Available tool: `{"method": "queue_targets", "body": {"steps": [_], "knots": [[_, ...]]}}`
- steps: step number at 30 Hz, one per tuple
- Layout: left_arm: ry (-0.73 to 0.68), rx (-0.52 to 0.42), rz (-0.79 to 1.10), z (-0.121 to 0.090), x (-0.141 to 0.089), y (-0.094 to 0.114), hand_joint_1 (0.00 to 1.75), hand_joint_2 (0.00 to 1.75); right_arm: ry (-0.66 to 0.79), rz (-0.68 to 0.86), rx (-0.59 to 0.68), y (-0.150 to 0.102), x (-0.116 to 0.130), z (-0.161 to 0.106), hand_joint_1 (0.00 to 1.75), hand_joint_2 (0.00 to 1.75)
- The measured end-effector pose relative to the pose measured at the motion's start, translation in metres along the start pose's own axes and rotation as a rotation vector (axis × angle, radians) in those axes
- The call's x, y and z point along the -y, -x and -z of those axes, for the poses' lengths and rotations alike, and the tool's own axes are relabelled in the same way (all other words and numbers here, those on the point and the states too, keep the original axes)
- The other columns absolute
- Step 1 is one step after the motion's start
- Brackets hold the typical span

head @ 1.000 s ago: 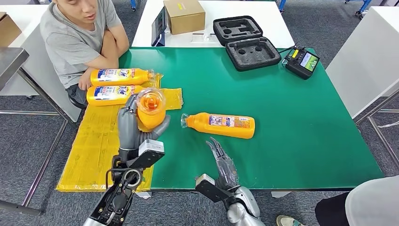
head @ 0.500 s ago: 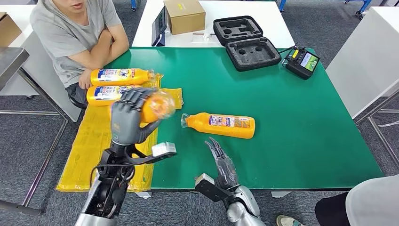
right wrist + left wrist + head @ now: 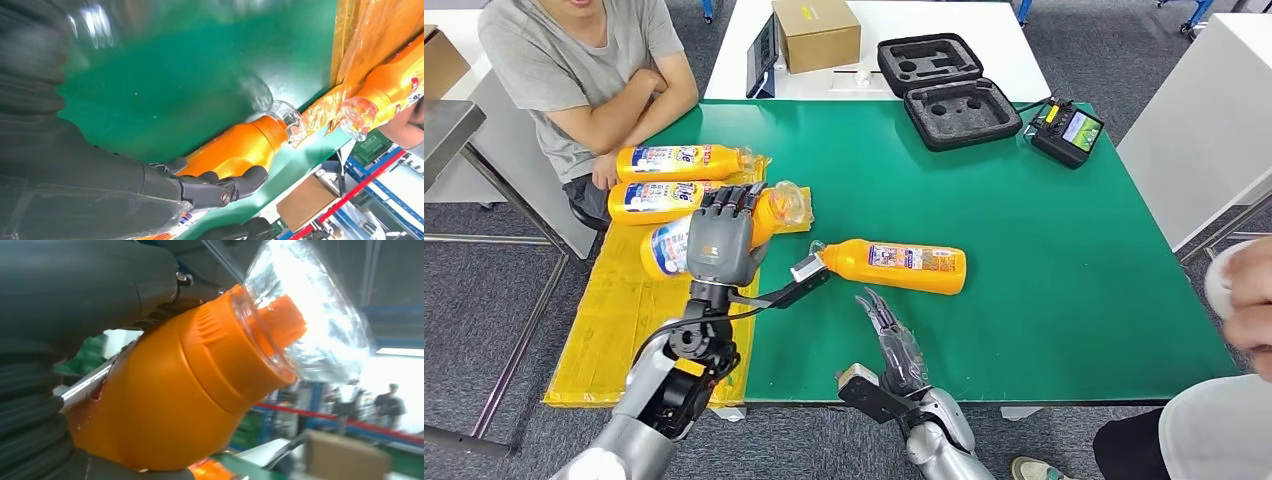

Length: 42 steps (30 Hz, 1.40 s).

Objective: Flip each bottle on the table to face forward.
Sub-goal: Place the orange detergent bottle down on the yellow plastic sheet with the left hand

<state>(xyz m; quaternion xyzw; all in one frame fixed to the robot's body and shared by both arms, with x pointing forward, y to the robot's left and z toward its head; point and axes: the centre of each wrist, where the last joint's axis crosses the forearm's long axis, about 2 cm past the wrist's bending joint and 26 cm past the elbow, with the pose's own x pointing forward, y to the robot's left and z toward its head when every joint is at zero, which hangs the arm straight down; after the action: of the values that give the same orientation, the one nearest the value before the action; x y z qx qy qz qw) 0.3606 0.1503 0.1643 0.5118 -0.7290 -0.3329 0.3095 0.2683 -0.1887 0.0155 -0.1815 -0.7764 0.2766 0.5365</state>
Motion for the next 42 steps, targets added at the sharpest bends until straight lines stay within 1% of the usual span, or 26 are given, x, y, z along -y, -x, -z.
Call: {"method": "queue_targets", "body": {"steps": [3, 6, 11, 15, 20, 23, 29, 35, 42], "knots": [[0.085, 0.064, 0.047, -0.007, 0.016, -0.012, 1.75, 1.75, -0.007, 0.005, 0.0, -0.001, -0.001, 0.0, 0.0, 1.75], [0.162, 0.122, 0.093, -0.015, 0.03, -0.013, 1.75, 1.75, -0.017, 0.009, 0.002, -0.001, -0.001, 0.0, 0.0, 1.75], [0.279, 0.16, 0.18, -0.025, 0.047, -0.006, 1.75, 1.75, -0.03, 0.01, 0.017, -0.002, -0.001, 0.005, 0.0, 1.75], [0.362, 0.179, 0.254, -0.032, 0.056, 0.004, 1.75, 1.75, -0.038, 0.009, 0.029, -0.003, 0.0, 0.009, 0.0, 1.75], [0.443, 0.164, 0.346, -0.036, 0.062, 0.019, 1.75, 1.75, -0.049, 0.007, 0.042, -0.004, 0.001, 0.013, 0.0, 1.75], [0.451, 0.149, 0.376, -0.036, 0.062, 0.03, 1.75, 1.75, -0.05, 0.01, 0.044, -0.003, 0.0, 0.014, 0.0, 1.75], [0.435, 0.13, 0.409, -0.027, 0.059, 0.044, 1.75, 1.75, -0.053, 0.019, 0.041, -0.003, -0.002, 0.012, 0.0, 1.75], [0.438, 0.129, 0.421, -0.026, 0.058, 0.049, 1.75, 1.75, -0.058, 0.025, 0.038, -0.004, -0.004, 0.011, 0.0, 1.75], [0.447, 0.157, 0.411, -0.027, 0.059, 0.05, 1.75, 1.75, -0.064, 0.028, 0.044, -0.005, -0.006, 0.012, 0.0, 1.75]]}}
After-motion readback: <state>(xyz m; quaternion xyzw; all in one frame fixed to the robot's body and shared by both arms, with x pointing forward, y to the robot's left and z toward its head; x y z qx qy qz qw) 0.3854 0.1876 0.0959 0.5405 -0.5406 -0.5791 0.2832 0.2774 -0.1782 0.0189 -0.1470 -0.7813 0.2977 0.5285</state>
